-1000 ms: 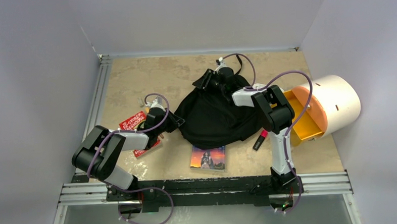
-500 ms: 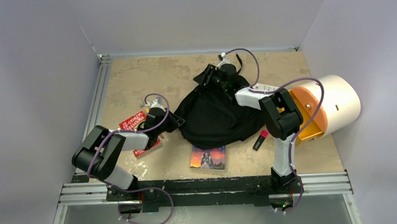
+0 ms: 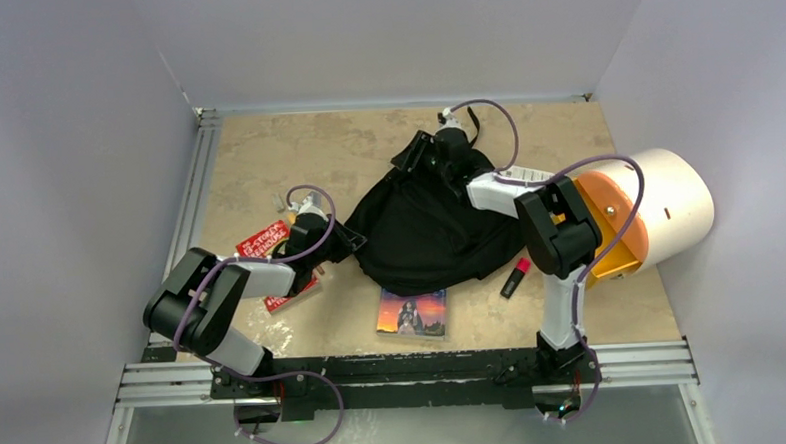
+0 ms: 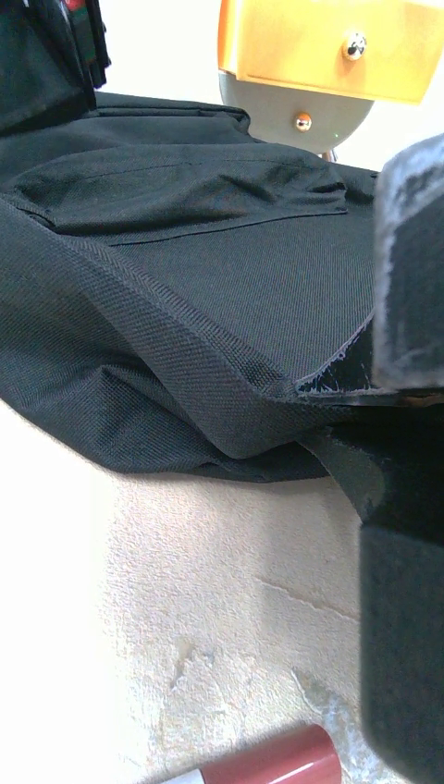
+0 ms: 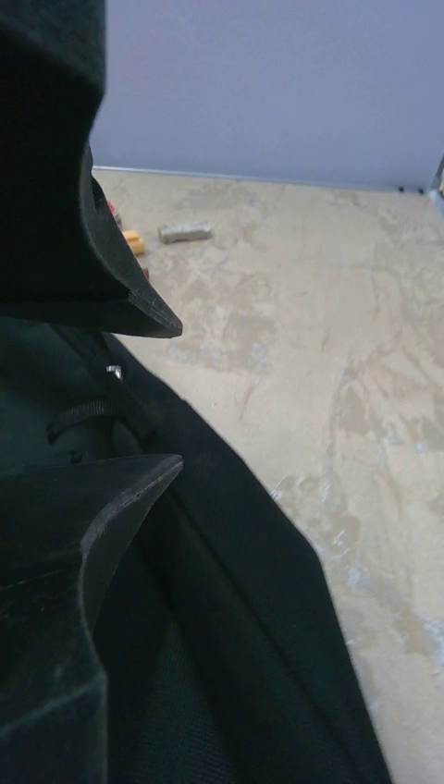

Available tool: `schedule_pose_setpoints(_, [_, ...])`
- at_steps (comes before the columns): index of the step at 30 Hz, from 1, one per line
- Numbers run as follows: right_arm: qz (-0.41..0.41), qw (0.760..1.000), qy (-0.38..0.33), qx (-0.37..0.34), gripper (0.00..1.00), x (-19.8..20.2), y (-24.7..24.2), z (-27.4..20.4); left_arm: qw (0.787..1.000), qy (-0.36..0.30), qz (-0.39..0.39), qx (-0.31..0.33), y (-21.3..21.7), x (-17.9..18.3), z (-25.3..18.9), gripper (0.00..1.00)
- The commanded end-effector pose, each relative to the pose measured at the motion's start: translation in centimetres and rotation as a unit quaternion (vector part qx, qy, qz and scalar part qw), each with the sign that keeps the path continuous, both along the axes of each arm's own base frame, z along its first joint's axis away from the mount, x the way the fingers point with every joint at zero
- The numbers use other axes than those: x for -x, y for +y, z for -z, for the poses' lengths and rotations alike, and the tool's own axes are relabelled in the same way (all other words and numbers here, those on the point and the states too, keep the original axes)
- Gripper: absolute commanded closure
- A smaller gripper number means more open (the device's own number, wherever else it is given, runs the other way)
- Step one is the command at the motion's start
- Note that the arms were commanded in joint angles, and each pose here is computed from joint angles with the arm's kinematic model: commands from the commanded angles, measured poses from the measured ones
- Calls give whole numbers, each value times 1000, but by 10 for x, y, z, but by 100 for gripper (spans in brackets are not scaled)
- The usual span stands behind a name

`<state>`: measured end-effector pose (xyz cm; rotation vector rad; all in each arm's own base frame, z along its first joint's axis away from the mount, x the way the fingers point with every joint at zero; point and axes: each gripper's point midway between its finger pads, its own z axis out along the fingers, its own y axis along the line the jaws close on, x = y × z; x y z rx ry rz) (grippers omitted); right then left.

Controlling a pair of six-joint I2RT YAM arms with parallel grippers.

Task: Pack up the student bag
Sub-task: Unzip the student bag at the center of the board.

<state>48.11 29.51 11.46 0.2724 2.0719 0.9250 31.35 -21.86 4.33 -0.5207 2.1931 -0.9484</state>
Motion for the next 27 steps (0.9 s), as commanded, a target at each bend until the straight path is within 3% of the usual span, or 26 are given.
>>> schedule_pose_setpoints(1, [-5,1000,1,-2,48,-5,6,-4,1000,0,20,11,-12,3,-2,100])
schedule_pose_setpoints(12, [-32,999,18,-10,48,1,15,11,1000,1,22,11,-13,3,-1,100])
schedule_pose_setpoints(27, [-67,997,32,-19,58,12,27,24,1000,1,22,11,-13,3,-1,100])
